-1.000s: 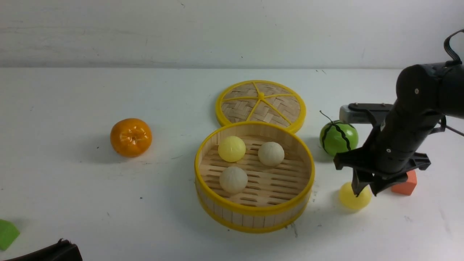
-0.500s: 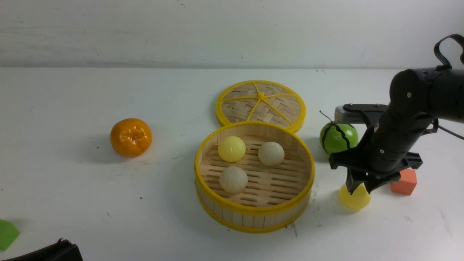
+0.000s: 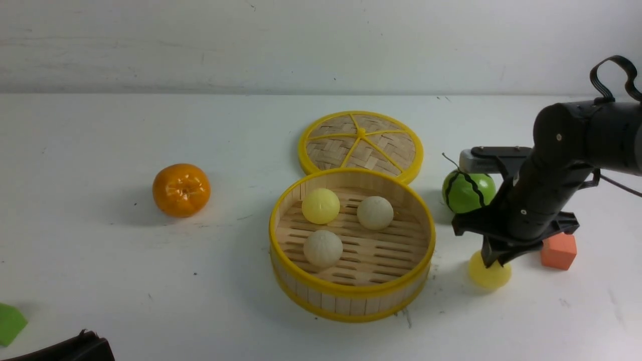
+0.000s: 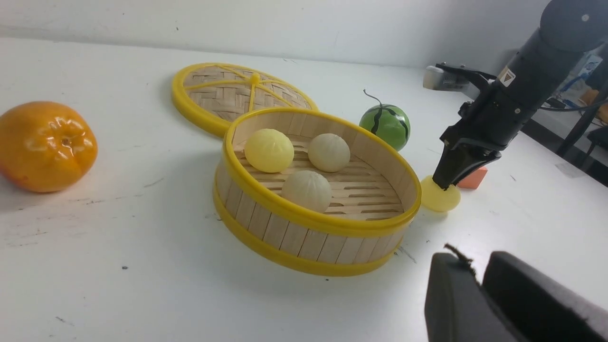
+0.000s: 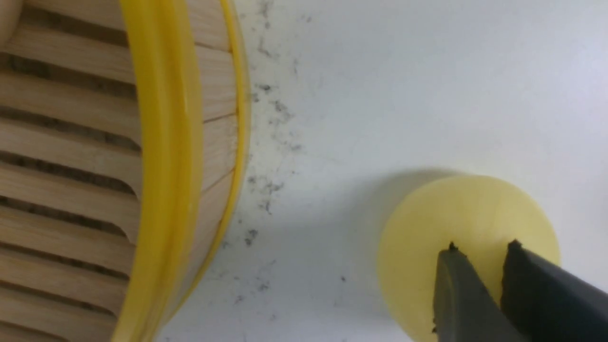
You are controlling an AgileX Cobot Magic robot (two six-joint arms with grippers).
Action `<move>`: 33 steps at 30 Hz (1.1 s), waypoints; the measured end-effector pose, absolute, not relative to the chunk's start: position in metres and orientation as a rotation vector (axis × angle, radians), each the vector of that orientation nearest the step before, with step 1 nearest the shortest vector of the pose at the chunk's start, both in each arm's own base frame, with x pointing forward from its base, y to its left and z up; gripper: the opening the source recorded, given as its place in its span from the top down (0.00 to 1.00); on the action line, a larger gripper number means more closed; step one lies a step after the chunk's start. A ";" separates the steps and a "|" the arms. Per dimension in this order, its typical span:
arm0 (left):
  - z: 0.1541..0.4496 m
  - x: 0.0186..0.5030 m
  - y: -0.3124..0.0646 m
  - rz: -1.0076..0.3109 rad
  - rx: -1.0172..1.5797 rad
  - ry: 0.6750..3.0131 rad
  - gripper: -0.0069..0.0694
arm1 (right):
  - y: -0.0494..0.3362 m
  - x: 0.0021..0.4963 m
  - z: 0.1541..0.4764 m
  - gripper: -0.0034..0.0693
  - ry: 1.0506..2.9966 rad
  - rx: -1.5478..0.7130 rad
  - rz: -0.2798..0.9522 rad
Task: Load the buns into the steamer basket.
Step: Use the right arm to grab a steamed stuffed bun, then use the right arm to put the steamed stuffed bun into the steamer
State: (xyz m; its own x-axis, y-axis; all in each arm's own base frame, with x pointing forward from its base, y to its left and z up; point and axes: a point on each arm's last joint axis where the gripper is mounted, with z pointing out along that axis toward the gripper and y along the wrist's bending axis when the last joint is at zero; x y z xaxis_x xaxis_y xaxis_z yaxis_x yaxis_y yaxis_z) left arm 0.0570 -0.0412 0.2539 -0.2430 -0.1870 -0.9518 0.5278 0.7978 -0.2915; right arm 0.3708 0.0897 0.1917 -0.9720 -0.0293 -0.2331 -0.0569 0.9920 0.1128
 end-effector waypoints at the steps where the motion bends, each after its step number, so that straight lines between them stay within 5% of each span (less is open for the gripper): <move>1: 0.254 0.057 -0.041 -0.685 0.270 1.691 0.79 | 0.090 0.371 0.192 0.81 2.904 -0.068 0.173; 6: 0.254 0.057 -0.041 -0.685 0.270 1.691 0.79 | 0.089 0.368 0.191 0.95 2.924 -0.140 0.162; 13: 0.254 0.057 -0.041 -0.685 0.270 1.691 0.78 | 0.092 0.355 0.224 0.96 2.881 -0.215 0.177; 19: 0.254 0.057 -0.041 -0.685 0.270 1.691 0.78 | 0.143 0.321 0.285 0.95 2.657 -0.413 0.415; 33: 0.254 0.057 -0.041 -0.685 0.270 1.691 0.76 | 0.192 0.347 0.220 0.85 2.606 -0.460 0.455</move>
